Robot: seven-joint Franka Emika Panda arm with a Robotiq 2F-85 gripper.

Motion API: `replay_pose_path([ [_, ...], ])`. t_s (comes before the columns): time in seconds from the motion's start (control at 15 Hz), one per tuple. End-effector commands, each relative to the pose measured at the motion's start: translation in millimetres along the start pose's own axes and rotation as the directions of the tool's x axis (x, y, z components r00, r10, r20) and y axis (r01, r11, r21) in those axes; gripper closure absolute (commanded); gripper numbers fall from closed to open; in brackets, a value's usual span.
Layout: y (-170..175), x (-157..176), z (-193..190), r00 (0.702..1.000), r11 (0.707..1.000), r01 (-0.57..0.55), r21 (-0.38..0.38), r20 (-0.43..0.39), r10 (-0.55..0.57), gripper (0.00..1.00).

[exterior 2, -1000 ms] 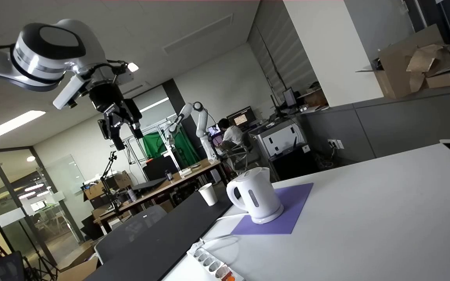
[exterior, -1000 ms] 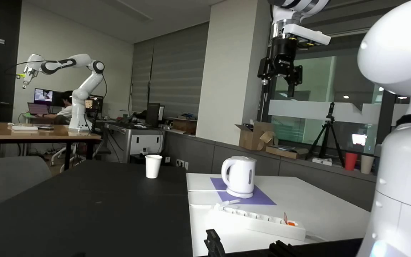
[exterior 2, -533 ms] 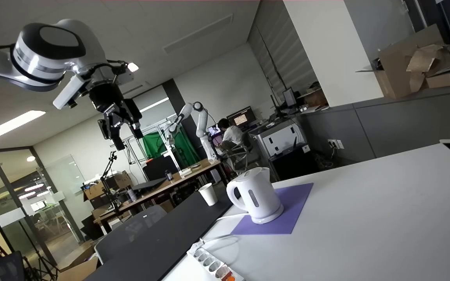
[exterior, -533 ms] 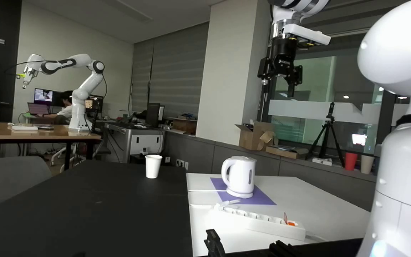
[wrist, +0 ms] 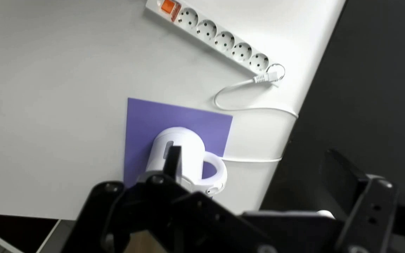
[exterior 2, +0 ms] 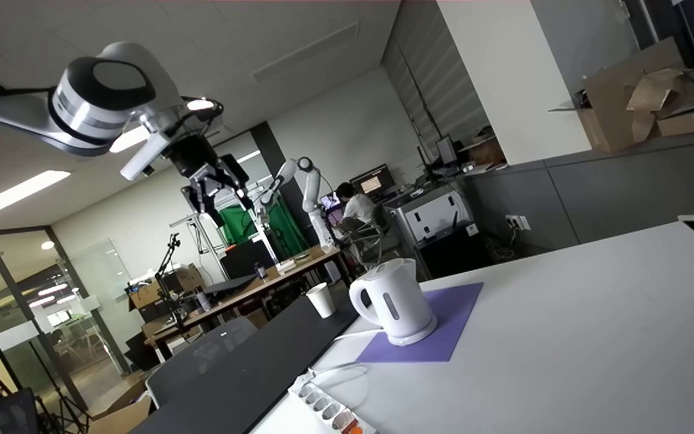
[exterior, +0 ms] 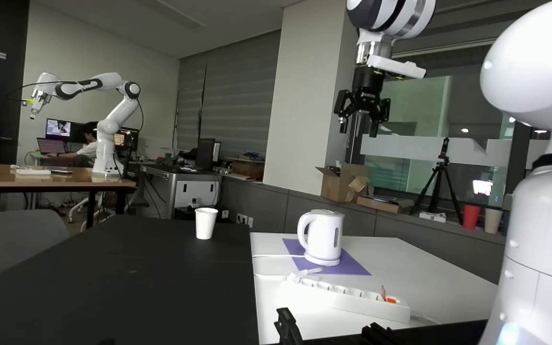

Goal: Press the button on the kettle

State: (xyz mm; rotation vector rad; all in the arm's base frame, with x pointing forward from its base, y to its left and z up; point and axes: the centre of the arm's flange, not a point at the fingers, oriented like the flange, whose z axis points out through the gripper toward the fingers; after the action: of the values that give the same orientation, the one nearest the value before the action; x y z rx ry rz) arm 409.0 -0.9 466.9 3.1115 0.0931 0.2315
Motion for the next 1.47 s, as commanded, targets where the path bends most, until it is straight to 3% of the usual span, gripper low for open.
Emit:
replay_pose_path([
  [0.0, 0.7, 55.7, 26.6, 0.998, 0.999, 0.011, -0.041, -0.057, -0.013, 0.00],
  [0.13, -3.1, 78.3, 41.3, 0.996, 0.997, 0.033, -0.065, -0.079, -0.038, 0.00],
  [0.2, -5.8, 89.3, 48.3, 0.995, 0.996, 0.046, -0.073, -0.084, -0.052, 0.25],
  [0.33, -12.6, 109.9, 61.1, 0.993, 0.993, 0.072, -0.089, -0.091, -0.080, 0.33],
  [0.93, -43.1, 169.8, 89.9, 0.977, 0.974, 0.158, -0.162, -0.115, -0.178, 0.95],
  [1.27, -48.7, 185.8, 92.7, 0.973, 0.964, 0.191, -0.187, -0.091, -0.211, 1.00],
  [1.4, -45.9, 171.2, 97.1, 0.969, 0.965, 0.206, -0.160, -0.103, -0.224, 0.99],
])
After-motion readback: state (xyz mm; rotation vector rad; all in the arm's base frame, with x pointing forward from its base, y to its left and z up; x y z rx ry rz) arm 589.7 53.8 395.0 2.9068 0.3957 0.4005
